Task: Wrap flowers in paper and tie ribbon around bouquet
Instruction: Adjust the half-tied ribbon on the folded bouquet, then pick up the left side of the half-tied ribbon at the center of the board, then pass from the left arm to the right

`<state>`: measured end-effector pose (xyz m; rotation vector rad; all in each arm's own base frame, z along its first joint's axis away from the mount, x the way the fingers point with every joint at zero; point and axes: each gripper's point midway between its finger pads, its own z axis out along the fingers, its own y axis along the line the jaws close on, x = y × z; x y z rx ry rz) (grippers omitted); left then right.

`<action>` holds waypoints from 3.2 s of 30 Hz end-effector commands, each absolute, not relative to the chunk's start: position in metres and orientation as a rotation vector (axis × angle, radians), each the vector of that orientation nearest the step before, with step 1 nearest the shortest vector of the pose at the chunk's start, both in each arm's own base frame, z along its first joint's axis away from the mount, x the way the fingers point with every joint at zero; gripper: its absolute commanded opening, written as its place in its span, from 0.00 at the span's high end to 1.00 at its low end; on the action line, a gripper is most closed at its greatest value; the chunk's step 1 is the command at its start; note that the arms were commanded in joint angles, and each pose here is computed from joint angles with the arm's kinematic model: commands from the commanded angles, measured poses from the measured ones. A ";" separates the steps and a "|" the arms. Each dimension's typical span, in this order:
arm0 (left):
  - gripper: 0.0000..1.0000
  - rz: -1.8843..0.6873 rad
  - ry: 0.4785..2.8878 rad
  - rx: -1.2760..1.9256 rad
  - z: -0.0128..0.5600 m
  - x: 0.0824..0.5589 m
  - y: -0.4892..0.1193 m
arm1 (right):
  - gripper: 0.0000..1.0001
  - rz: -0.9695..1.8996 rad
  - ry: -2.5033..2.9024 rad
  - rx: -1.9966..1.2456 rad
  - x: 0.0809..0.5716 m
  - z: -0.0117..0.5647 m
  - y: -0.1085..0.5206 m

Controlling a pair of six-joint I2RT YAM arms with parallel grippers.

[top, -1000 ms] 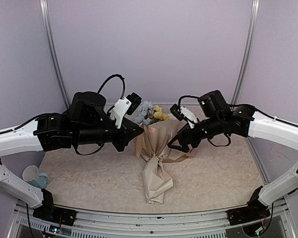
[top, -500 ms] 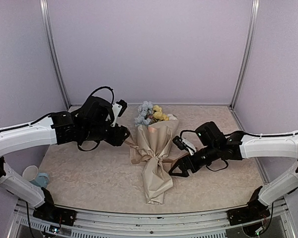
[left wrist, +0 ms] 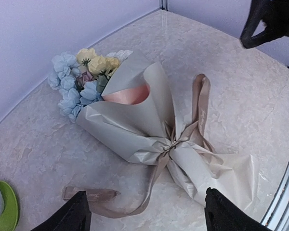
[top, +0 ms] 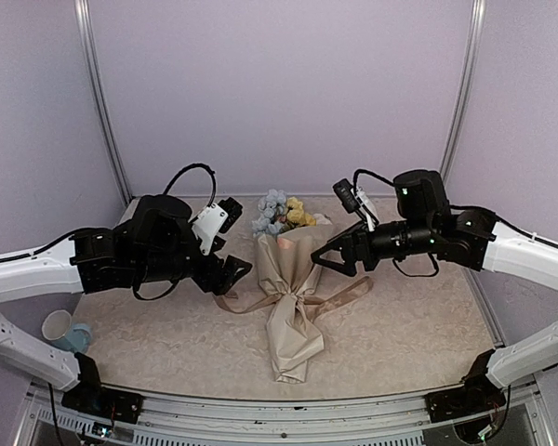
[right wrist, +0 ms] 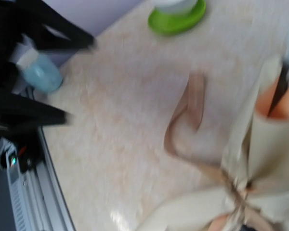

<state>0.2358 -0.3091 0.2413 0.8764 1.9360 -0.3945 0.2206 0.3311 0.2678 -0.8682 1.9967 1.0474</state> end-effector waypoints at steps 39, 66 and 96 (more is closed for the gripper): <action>1.00 -1.228 1.877 1.148 0.179 0.208 -0.402 | 0.42 1.206 1.867 -0.942 0.226 0.222 0.374; 0.99 -1.471 1.934 0.921 0.156 0.216 -0.431 | 0.72 1.205 1.950 -0.704 0.177 0.156 0.365; 0.39 -1.289 1.874 1.024 0.166 0.211 -0.396 | 1.00 1.250 1.982 -0.865 0.173 0.130 0.393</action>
